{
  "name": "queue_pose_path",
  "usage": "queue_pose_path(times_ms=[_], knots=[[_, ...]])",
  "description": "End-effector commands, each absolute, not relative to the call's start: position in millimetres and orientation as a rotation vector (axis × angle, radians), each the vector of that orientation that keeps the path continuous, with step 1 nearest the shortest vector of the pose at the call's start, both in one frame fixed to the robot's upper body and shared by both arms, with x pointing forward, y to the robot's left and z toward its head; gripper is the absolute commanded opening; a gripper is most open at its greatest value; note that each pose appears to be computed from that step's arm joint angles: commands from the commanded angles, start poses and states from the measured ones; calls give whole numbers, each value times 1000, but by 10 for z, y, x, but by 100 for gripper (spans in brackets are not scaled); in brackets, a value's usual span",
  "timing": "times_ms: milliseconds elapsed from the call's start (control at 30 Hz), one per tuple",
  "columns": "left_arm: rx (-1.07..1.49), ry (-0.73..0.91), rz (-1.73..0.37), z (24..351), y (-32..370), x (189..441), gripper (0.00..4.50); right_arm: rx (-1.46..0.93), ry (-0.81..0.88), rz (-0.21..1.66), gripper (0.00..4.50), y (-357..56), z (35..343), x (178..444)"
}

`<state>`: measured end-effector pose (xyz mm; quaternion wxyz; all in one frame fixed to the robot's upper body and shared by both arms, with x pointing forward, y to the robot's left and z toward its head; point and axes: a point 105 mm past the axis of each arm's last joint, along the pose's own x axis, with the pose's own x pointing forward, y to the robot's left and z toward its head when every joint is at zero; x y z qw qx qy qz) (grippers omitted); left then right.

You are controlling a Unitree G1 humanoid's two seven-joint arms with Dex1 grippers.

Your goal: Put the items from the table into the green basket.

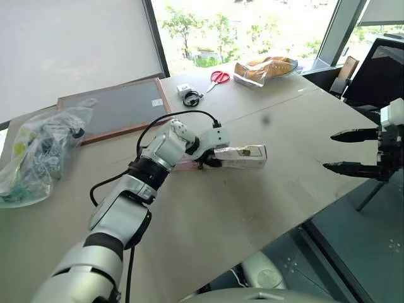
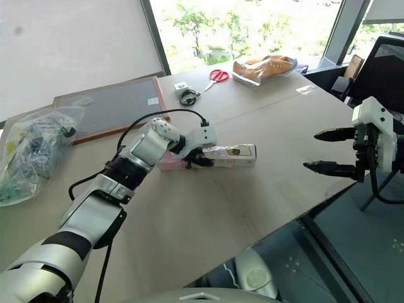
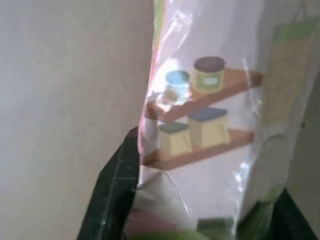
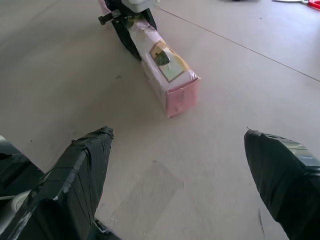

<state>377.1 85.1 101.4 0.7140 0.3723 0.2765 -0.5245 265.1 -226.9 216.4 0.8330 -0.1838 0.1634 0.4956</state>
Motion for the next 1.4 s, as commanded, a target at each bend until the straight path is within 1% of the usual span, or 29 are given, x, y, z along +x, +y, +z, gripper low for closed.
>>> queue_pose_path(times_ms=[33, 167, 233, 300, 333, 367, 433, 467, 500, 533, 567, 600, 633, 667, 700, 733, 767, 867, 1033, 1200, 1300, 1400], knots=[[769, 595, -1198, 987, 830, 3705, 88, -427, 291, 1043, 450, -2250, 2280, 2630], [630, 480, -1271, 1210, 748, 3619, 88, -433, 267, 1041, 450, -2218, 2288, 2622], [488, 419, -1281, 1385, 785, 3585, 88, -433, 227, 1045, 450, -2150, 2314, 2619], [406, 393, -1269, 1485, 838, 3578, 88, -426, 194, 1044, 450, -2097, 2340, 2625], [346, 353, -1211, 1592, 904, 3652, 88, -423, 162, 1043, 450, -2039, 2363, 2634], [257, 306, -1117, 1740, 1009, 3780, 88, -430, 121, 1028, 450, -1975, 2390, 2667], [78, 147, -845, 2154, 1391, 4111, 88, -429, 41, 1038, 450, -1787, 2454, 2694], [11, 93, -738, 2299, 1560, 4215, 88, -421, 12, 1051, 450, -1712, 2487, 2691], [-28, 63, -677, 2378, 1658, 4271, 88, -414, -3, 1060, 450, -1667, 2507, 2686], [-57, -29, -504, 2598, 1965, 4370, 88, -397, -44, 1069, 450, -1567, 2568, 2710], [-80, -90, -385, 2746, 2182, 4413, 88, -386, -69, 1072, 450, -1501, 2612, 2730], [-111, -154, -246, 2892, 2480, 4421, 88, -384, -99, 1082, 450, -1414, 2654, 2753], [-126, -226, -90, 3042, 2820, 4385, 88, -381, -129, 1100, 450, -1315, 2698, 2773], [-117, -270, 64, 3140, 3177, 4301, 88, -384, -157, 1127, 450, -1199, 2738, 2790], [-101, -301, 184, 3210, 3445, 4209, 88, -385, -180, 1149, 450, -1105, 2774, 2801], [-88, -318, 251, 3246, 3587, 4155, 88, -386, -191, 1162, 450, -1051, 2797, 2810], [-42, -330, 350, 3285, 3820, 4039, 88, -379, -220, 1186, 450, -951, 2849, 2823], [44, -331, 534, 3317, 4275, 3767, 88, -357, -287, 1253, 450, -721, 2977, 2827], [151, -257, 671, 3194, 4703, 3460, 88, -328, -340, 1347, 450, -520, 3061, 2779], [214, -218, 748, 3118, 4930, 3245, 88, -320, -358, 1407, 450, -458, 3066, 2709], [281, -155, 799, 2980, 5091, 3078, 88, -313, -369, 1442, 450, -391, 3082, 2663], [302, -117, 832, 2881, 5189, 2968, 88, -320, -368, 1454, 450, -341, 3078, 2648]])
